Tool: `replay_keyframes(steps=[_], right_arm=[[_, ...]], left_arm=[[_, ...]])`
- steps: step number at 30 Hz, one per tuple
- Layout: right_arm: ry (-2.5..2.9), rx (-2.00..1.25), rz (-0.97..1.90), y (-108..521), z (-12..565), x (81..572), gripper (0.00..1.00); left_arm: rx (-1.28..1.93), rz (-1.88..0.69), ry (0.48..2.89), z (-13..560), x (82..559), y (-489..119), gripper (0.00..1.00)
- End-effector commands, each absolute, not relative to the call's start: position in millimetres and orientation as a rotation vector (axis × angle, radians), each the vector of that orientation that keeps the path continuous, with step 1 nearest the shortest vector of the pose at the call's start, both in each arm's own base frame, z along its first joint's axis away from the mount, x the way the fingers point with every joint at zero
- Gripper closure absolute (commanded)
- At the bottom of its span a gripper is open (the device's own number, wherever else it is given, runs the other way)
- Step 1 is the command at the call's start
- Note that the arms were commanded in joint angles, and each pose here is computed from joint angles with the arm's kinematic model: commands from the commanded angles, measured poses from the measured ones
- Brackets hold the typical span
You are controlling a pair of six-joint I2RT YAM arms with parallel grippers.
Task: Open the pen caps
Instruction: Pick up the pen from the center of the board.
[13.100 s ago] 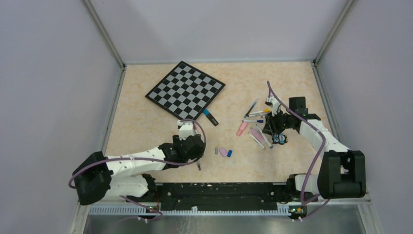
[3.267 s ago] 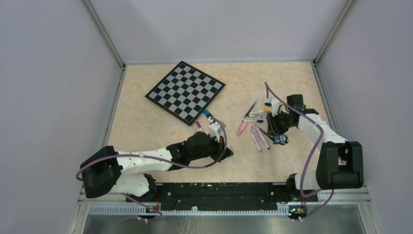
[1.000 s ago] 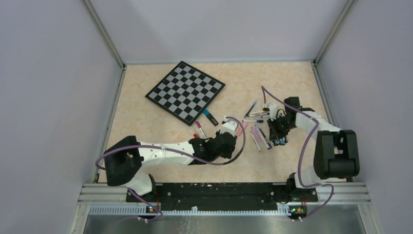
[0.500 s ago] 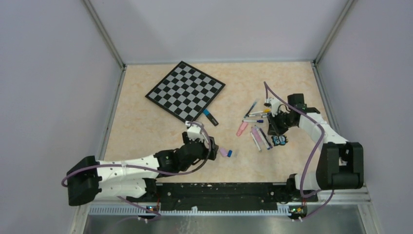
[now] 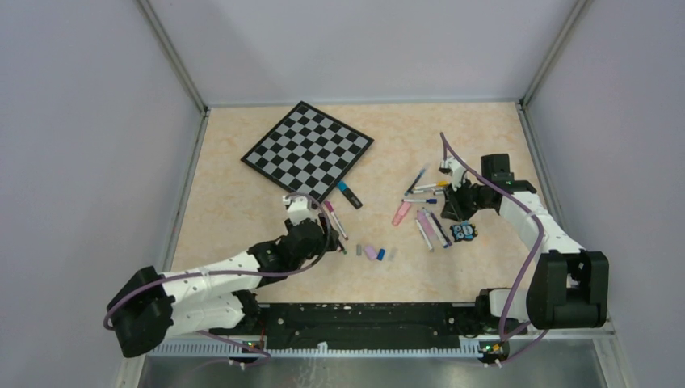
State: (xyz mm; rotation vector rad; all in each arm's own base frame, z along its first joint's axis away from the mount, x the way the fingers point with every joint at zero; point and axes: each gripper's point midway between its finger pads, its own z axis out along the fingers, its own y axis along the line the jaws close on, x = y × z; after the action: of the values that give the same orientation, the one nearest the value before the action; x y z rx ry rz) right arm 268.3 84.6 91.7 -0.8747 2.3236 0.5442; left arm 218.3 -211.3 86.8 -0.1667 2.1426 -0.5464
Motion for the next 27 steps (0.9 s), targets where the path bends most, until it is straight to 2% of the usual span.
replay_keyframes(steps=[1, 6, 11, 14, 16, 20, 23, 26, 27], right_arm=[[2.268, -0.899, 0.539, 87, 102, 277, 0.82], [2.268, -0.889, 0.536, 87, 102, 279, 0.82], [2.249, -0.859, 0.556, 89, 110, 282, 0.78], [2.239, -0.825, 0.558, 89, 116, 289, 0.71], [2.202, -0.839, 0.622, 98, 127, 292, 0.63], [2.101, -0.916, 0.874, 123, 144, 284, 0.58], [1.99, -1.036, 0.977, 135, 156, 280, 0.51], [1.712, -1.26, 0.998, 146, 170, 269, 0.5], [1.577, -1.362, 0.995, 149, 172, 257, 0.42]], left_arm=[[-0.225, -0.427, 2.232, 81, 225, -209, 0.26], [-0.178, -0.314, 2.277, 86, 239, -220, 0.26], [-0.008, -0.478, 2.197, 110, 253, -258, 0.23], [0.083, -0.587, 2.142, 126, 255, -278, 0.22], [0.131, -0.634, 2.112, 133, 254, -286, 0.21], [0.199, -0.719, 2.068, 139, 244, -290, 0.17], [0.181, -0.754, 2.049, 138, 235, -282, 0.15], [0.156, -0.77, 2.024, 136, 228, -270, 0.1], [0.149, -0.774, 2.014, 136, 226, -266, 0.07]])
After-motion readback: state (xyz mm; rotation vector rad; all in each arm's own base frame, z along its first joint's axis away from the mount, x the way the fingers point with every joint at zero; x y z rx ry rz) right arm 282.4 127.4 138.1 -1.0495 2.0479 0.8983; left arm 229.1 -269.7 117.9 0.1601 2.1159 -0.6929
